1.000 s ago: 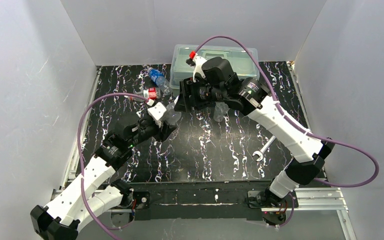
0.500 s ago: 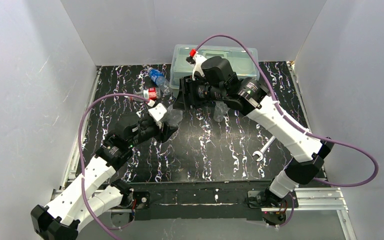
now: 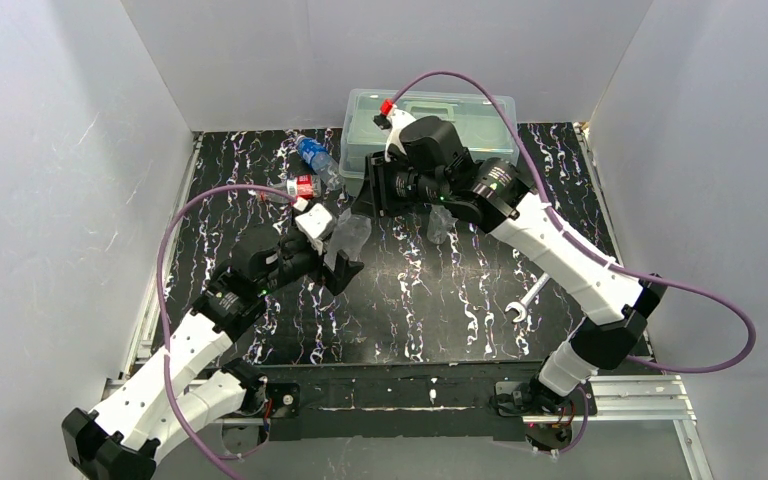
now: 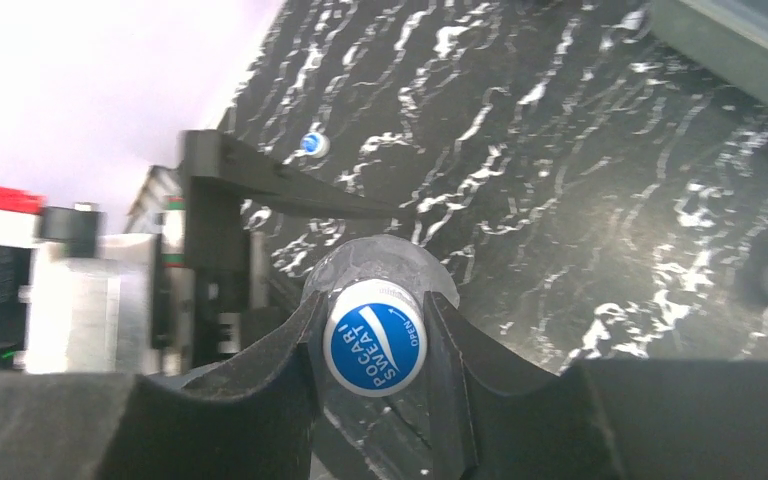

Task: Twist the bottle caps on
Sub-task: Place the plastic bottle at the center of the board.

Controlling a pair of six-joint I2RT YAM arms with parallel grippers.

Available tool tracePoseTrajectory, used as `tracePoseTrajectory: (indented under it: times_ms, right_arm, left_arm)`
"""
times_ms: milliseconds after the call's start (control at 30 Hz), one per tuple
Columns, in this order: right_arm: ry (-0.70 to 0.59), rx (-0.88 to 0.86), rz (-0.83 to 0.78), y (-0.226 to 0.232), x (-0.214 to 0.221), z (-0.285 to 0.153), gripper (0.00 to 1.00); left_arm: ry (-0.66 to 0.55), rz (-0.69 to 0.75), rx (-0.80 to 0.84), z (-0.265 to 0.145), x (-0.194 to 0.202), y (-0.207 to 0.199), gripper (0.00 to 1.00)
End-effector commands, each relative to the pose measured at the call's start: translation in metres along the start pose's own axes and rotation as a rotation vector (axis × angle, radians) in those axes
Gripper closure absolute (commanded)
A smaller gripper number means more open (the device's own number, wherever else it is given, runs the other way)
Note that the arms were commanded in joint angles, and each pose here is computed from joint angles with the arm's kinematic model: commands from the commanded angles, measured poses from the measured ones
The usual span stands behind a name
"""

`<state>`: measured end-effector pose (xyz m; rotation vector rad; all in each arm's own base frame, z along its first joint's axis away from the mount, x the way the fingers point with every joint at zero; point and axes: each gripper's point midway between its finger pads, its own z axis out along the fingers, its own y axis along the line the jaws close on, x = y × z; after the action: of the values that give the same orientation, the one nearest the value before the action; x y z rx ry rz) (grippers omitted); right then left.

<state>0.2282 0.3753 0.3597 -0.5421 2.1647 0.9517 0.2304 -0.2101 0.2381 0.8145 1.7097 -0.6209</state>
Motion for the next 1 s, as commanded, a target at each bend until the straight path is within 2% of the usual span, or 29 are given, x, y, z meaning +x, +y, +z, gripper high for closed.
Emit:
tracePoseTrajectory:
  times_ms: [0, 167, 500, 733, 967]
  right_arm:
    - [-0.066, 0.152, -0.079, -0.031, -0.01, -0.011, 0.85]
    - [-0.111, 0.275, -0.15, -0.068, -0.021, 0.003, 0.85]
    - [-0.172, 0.349, -0.202, -0.14, -0.034, 0.057, 0.85]
    - [-0.113, 0.397, -0.246, -0.178, -0.031, 0.087, 0.84]
    - [-0.062, 0.421, -0.261, -0.195, -0.025, 0.106, 0.82]
  left_arm:
    - [-0.017, -0.068, -0.113, -0.01, -0.004, 0.015, 0.02]
    - [0.035, -0.115, -0.26, -0.02, 0.005, 0.036, 0.02]
    - [0.101, -0.228, -0.542, -0.05, 0.014, 0.074, 0.02]
    - [0.153, -0.272, -0.574, -0.057, 0.02, 0.079, 0.02]
    - [0.171, -0.269, -0.566, -0.057, 0.02, 0.081, 0.02]
